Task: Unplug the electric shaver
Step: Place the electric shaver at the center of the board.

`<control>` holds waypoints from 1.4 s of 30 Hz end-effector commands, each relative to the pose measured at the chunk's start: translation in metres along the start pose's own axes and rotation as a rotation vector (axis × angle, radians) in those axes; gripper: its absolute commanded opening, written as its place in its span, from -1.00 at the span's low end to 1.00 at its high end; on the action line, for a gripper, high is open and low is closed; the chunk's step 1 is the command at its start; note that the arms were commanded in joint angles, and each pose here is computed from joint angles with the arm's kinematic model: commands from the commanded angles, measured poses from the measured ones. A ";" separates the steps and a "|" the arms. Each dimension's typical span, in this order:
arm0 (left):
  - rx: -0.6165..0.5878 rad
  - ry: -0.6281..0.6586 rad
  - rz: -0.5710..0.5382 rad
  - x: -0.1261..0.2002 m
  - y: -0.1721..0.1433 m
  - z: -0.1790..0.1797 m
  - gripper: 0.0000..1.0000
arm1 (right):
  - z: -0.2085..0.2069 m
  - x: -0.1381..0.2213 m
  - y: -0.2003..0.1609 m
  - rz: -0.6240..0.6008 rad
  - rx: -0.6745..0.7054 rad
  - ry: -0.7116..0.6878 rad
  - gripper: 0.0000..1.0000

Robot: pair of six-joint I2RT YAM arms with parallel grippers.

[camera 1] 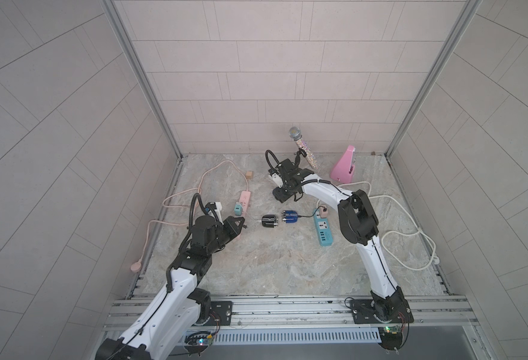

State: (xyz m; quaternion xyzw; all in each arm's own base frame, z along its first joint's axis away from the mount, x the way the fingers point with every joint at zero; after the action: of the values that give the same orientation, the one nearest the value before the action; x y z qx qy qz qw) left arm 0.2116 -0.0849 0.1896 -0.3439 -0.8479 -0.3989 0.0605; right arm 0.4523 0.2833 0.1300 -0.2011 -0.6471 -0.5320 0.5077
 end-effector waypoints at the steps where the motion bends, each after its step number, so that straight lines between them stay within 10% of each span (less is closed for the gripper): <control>1: -0.019 0.002 0.001 0.002 0.001 0.000 -1.00 | 0.002 -0.002 0.001 0.015 0.000 0.018 -0.46; 31: -0.015 0.024 0.024 0.000 -0.003 0.004 -1.00 | -0.013 0.003 0.008 0.020 -0.090 0.088 0.65; 42: -0.012 0.050 0.053 0.002 -0.008 0.007 0.13 | -0.007 0.057 -0.005 -0.040 -0.087 0.090 0.68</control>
State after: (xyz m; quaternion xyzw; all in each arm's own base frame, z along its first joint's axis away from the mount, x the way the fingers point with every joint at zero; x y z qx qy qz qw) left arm 0.2068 -0.0837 0.1777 -0.3599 -0.8351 -0.4058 0.0916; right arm 0.4343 0.2612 0.1431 -0.2119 -0.5956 -0.5607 0.5348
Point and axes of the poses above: each gripper's point midway between its finger pads, its own x axis back along the fingers, its own z axis along the line the jaws close on, y = z × x, the point moved 8 cm from there along x, back along the fingers, and after that the axes turned 14 degrees about -x, right-handed, at the moved point
